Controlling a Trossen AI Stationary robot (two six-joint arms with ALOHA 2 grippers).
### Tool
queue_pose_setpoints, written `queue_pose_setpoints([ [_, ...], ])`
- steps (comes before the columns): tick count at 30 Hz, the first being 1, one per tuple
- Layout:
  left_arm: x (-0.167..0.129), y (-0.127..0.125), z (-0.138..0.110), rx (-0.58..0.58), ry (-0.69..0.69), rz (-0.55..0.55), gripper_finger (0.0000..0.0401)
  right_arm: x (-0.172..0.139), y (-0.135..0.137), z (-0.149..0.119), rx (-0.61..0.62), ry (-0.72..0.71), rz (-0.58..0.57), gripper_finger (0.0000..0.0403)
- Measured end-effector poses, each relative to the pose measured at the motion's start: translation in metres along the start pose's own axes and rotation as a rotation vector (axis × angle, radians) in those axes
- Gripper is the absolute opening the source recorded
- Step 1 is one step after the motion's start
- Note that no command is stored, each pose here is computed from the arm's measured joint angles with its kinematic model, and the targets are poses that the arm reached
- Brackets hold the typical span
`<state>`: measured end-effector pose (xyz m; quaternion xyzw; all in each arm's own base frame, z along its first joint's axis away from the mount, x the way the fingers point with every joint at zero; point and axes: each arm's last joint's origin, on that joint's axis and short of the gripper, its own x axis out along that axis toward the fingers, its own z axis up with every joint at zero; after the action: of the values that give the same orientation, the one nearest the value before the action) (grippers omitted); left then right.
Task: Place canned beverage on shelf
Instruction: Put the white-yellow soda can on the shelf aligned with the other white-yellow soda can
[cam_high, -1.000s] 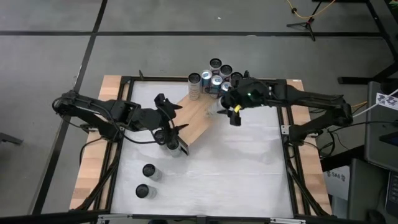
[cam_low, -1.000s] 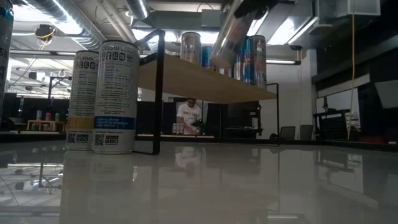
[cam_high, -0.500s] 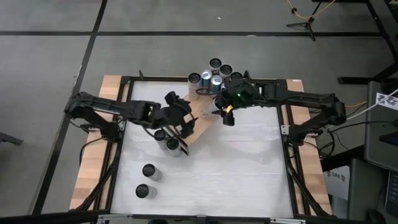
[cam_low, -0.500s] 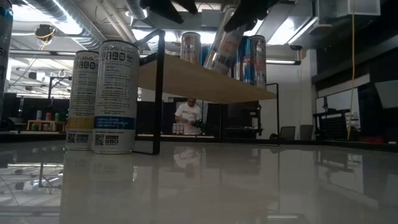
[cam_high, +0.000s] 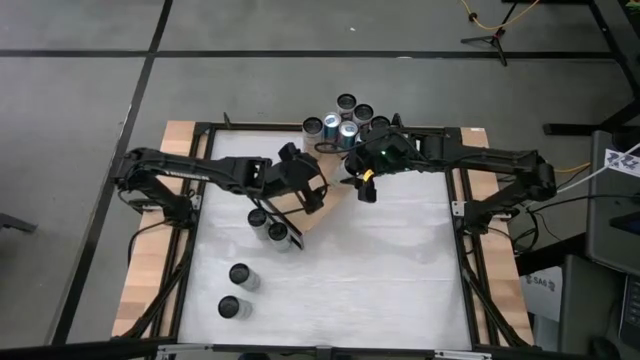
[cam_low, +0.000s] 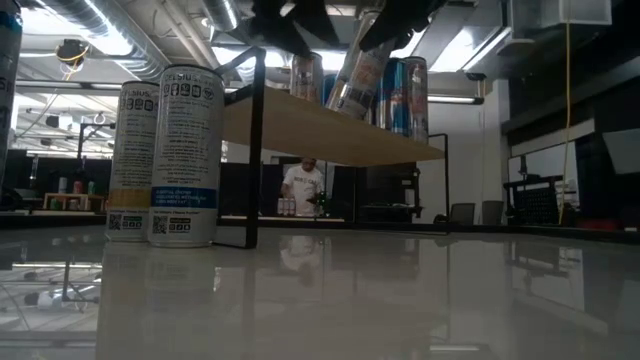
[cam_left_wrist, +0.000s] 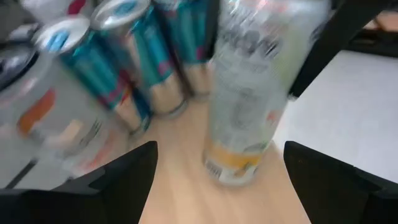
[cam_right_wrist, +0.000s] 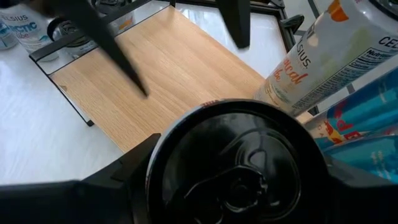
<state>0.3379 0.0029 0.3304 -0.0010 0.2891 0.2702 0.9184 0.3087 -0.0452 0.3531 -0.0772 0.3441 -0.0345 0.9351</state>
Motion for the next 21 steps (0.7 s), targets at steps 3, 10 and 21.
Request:
queue_pose_setpoints([
  [3,0.004,-0.003,0.001,0.042,-0.012,-0.023,0.0342,0.000,0.000,0.000,0.000,0.000,0.000,0.0263],
  [10,0.013,-0.009,0.002,0.114,-0.036,-0.053,0.0342,0.000,0.002,0.001,0.000,-0.019,0.078,0.0263],
  [21,0.023,-0.012,0.001,0.110,-0.032,-0.103,0.0342,0.000,0.003,0.002,-0.001,-0.042,0.125,0.0264],
])
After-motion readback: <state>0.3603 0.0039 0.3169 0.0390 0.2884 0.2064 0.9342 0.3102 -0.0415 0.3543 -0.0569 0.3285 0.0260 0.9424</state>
